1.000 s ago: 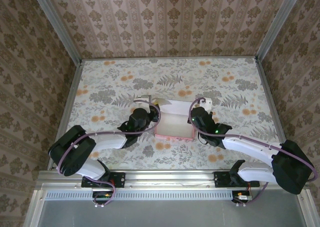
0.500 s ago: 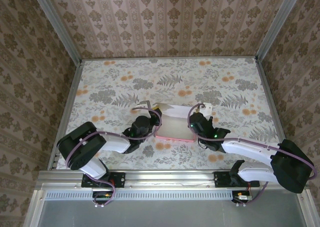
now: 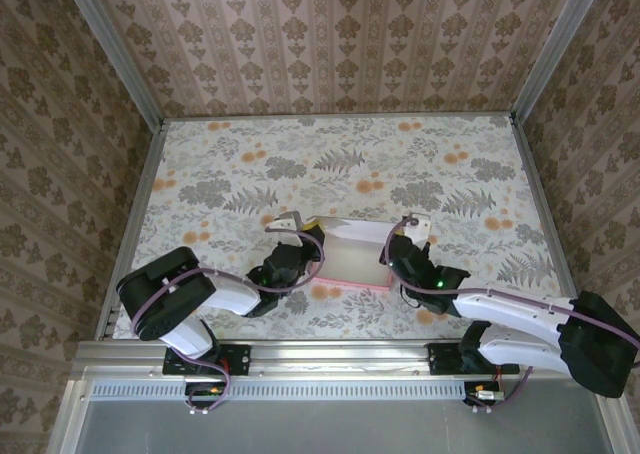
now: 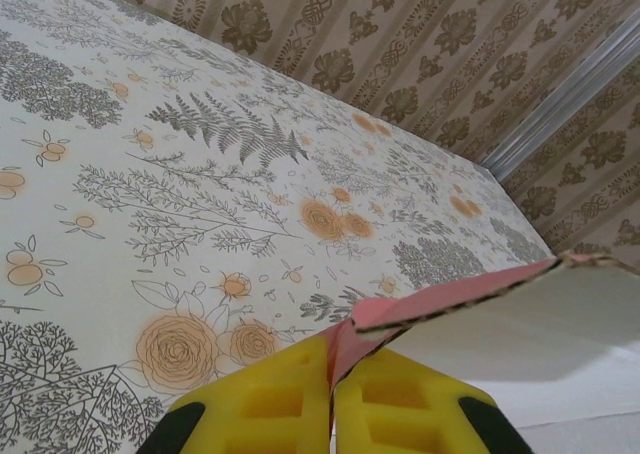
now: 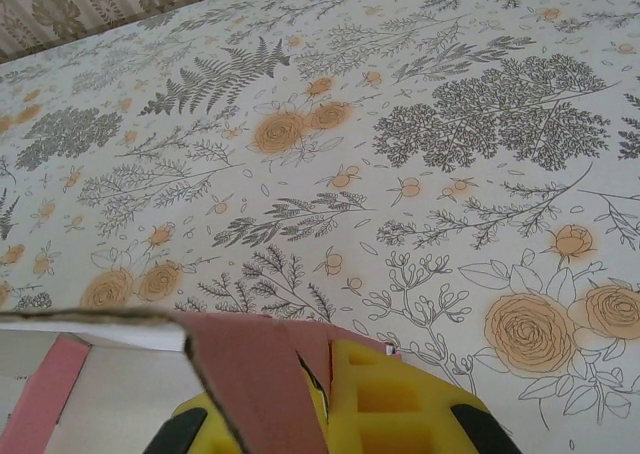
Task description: Fold the paper box
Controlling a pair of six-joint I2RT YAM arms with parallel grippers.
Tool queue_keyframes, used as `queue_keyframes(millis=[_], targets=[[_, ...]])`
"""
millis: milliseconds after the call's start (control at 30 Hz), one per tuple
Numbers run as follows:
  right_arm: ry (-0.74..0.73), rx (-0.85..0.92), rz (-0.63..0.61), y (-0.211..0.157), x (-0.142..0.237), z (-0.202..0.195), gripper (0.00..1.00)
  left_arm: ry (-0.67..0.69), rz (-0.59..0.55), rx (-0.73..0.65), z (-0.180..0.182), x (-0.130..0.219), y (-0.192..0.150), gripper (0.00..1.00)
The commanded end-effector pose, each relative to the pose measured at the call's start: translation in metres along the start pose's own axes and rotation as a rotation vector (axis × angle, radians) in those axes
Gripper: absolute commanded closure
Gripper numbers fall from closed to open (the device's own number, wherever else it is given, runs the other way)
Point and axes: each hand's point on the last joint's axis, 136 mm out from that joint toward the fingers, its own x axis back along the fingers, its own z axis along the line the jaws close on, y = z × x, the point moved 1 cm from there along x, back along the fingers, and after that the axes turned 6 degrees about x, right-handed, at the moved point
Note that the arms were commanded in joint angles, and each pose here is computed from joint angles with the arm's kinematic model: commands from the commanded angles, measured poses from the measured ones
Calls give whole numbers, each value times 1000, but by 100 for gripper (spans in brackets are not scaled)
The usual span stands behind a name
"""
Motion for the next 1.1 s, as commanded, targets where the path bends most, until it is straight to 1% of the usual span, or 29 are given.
queue_keyframes(millis=[0, 467, 833, 967, 1067], targets=[[-17, -35, 17, -12, 4, -10, 93, 61, 39, -9, 19, 9, -15, 92], [-4, -90, 47, -29, 14, -22, 91, 64, 47, -77, 18, 23, -30, 93], [-6, -146, 96, -44, 19, -31, 91, 67, 52, -76, 23, 29, -39, 94], [-4, -161, 108, -48, 20, -34, 89, 75, 51, -81, 25, 31, -41, 94], [7, -156, 108, -47, 22, -33, 85, 76, 49, -92, 25, 32, -42, 94]])
